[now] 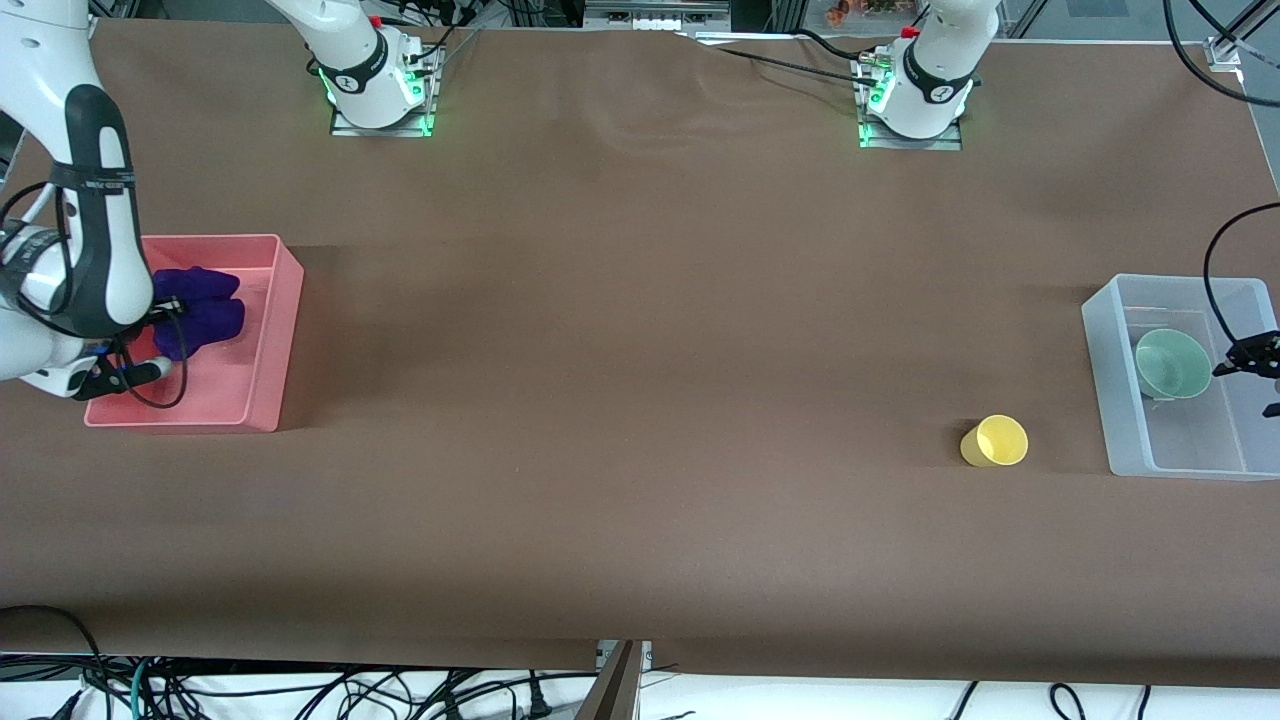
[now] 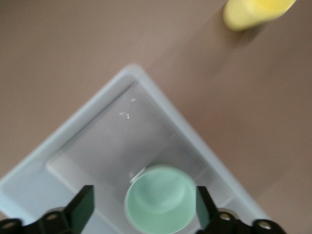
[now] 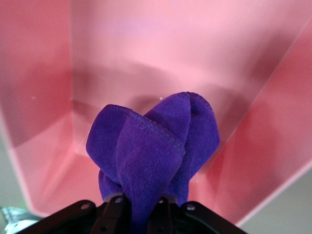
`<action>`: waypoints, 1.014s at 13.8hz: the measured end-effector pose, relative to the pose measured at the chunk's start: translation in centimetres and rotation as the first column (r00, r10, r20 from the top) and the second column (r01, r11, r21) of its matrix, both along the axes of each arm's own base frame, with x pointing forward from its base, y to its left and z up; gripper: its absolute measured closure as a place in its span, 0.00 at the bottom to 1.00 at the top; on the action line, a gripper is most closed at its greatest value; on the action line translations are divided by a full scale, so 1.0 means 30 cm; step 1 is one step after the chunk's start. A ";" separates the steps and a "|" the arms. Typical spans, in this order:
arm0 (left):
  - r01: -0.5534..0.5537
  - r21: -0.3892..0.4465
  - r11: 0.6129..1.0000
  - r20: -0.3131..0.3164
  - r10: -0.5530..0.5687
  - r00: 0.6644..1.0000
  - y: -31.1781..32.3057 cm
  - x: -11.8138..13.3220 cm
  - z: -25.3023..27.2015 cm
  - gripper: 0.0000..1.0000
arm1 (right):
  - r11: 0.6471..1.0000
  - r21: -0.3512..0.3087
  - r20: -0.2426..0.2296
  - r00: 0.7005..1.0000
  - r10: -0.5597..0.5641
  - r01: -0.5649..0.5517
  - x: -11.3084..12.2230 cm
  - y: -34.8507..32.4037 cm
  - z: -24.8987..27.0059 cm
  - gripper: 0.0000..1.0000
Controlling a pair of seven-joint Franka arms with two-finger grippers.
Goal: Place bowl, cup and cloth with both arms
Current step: 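Release the cloth and raise the right gripper while the left gripper grasps the cup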
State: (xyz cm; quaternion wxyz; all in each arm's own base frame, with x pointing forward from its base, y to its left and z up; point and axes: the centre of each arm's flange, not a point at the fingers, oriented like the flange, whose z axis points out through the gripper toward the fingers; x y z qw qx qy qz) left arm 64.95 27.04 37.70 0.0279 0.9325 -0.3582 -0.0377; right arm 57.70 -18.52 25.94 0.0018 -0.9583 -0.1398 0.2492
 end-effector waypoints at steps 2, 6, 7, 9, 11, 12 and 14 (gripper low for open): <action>-0.056 0.011 0.998 -0.025 0.056 0.998 -0.280 0.084 -0.006 0.00 | 1.000 0.004 0.012 1.000 -0.009 0.009 -0.008 -0.007 -0.025 0.78; -0.241 0.042 0.970 -0.096 0.244 0.965 -0.674 0.166 -0.232 0.01 | 1.000 0.017 0.135 0.991 -0.022 0.019 0.105 0.003 0.238 0.38; -0.266 0.045 0.963 -0.090 0.269 0.959 -0.696 0.175 -0.267 0.00 | 1.000 0.025 0.152 0.988 -0.021 0.017 0.133 0.020 0.371 0.27; -0.315 0.052 0.948 -0.091 0.319 0.943 -0.675 0.178 -0.338 0.07 | 0.998 0.061 0.181 0.983 0.012 -0.023 0.163 0.125 0.651 0.08; -0.357 0.050 0.933 -0.077 0.360 0.930 -0.643 0.186 -0.425 0.16 | 0.991 0.088 0.229 0.971 0.074 -0.096 0.162 0.319 0.898 0.00; -0.369 0.047 0.928 -0.073 0.372 0.925 -0.630 0.188 -0.461 0.26 | 0.991 0.085 0.253 0.964 0.076 -0.101 0.150 0.409 0.988 0.00; -0.382 0.042 0.923 -0.080 0.385 0.920 -0.614 0.185 -0.499 0.49 | 0.995 0.070 0.292 0.955 0.048 -0.072 0.117 0.557 1.101 0.00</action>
